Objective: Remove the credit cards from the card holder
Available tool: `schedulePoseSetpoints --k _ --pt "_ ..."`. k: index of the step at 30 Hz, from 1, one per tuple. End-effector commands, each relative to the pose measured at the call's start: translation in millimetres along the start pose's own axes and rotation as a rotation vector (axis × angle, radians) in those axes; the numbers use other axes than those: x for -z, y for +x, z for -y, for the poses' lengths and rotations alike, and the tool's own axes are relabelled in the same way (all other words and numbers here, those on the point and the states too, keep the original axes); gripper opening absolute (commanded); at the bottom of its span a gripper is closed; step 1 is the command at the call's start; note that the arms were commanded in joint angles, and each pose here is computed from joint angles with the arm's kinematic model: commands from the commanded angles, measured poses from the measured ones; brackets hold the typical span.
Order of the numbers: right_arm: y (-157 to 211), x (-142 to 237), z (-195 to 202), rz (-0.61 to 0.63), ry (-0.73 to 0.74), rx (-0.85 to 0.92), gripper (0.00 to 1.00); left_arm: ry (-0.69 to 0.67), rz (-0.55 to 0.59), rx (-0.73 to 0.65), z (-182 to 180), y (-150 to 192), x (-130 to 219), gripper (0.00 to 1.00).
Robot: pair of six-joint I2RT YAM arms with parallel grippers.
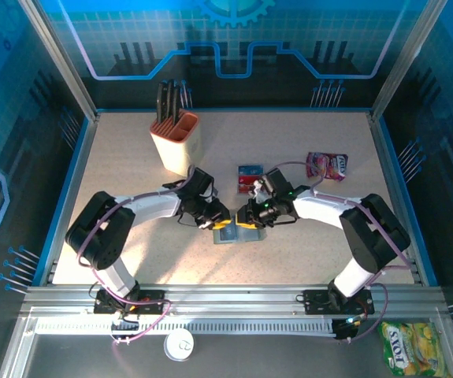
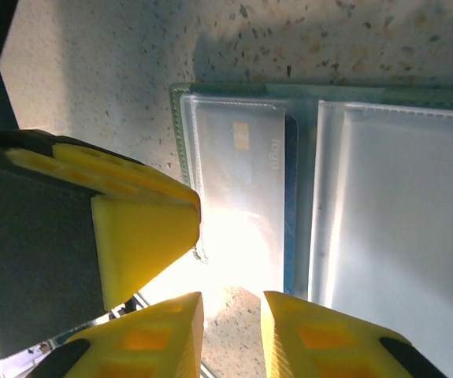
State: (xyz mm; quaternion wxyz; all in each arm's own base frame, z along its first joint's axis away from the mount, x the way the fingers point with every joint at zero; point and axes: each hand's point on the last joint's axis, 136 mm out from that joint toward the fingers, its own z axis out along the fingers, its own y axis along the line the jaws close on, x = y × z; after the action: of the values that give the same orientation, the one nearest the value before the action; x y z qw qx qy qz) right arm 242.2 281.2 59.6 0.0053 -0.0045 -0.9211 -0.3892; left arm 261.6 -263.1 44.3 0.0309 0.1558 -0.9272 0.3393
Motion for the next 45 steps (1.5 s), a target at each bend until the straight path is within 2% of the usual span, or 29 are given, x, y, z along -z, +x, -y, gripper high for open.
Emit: schedulePoseSetpoints --k 1,10,25,33,38,45 --pt "-11 -8 -16 0.02 -0.007 0.024 0.27 0.027 -0.004 -0.015 -4 4 6 0.2" --pt "-9 -29 -16 -0.014 0.023 0.029 0.27 -0.023 0.01 -0.013 -29 1 10 0.07" --pt "-5 -30 1 -0.032 0.156 0.08 0.27 0.064 -0.001 -0.008 -14 0 9 0.05" --pt "-5 -32 5 -0.04 0.17 0.085 0.27 0.036 -0.031 0.017 -30 6 -2 0.02" --pt "-5 -36 6 -0.051 0.163 0.082 0.27 -0.049 -0.024 0.018 -49 7 -4 0.01" --pt "-4 -39 9 -0.065 0.168 0.081 0.26 -0.065 -0.024 0.025 -54 7 -6 0.0"
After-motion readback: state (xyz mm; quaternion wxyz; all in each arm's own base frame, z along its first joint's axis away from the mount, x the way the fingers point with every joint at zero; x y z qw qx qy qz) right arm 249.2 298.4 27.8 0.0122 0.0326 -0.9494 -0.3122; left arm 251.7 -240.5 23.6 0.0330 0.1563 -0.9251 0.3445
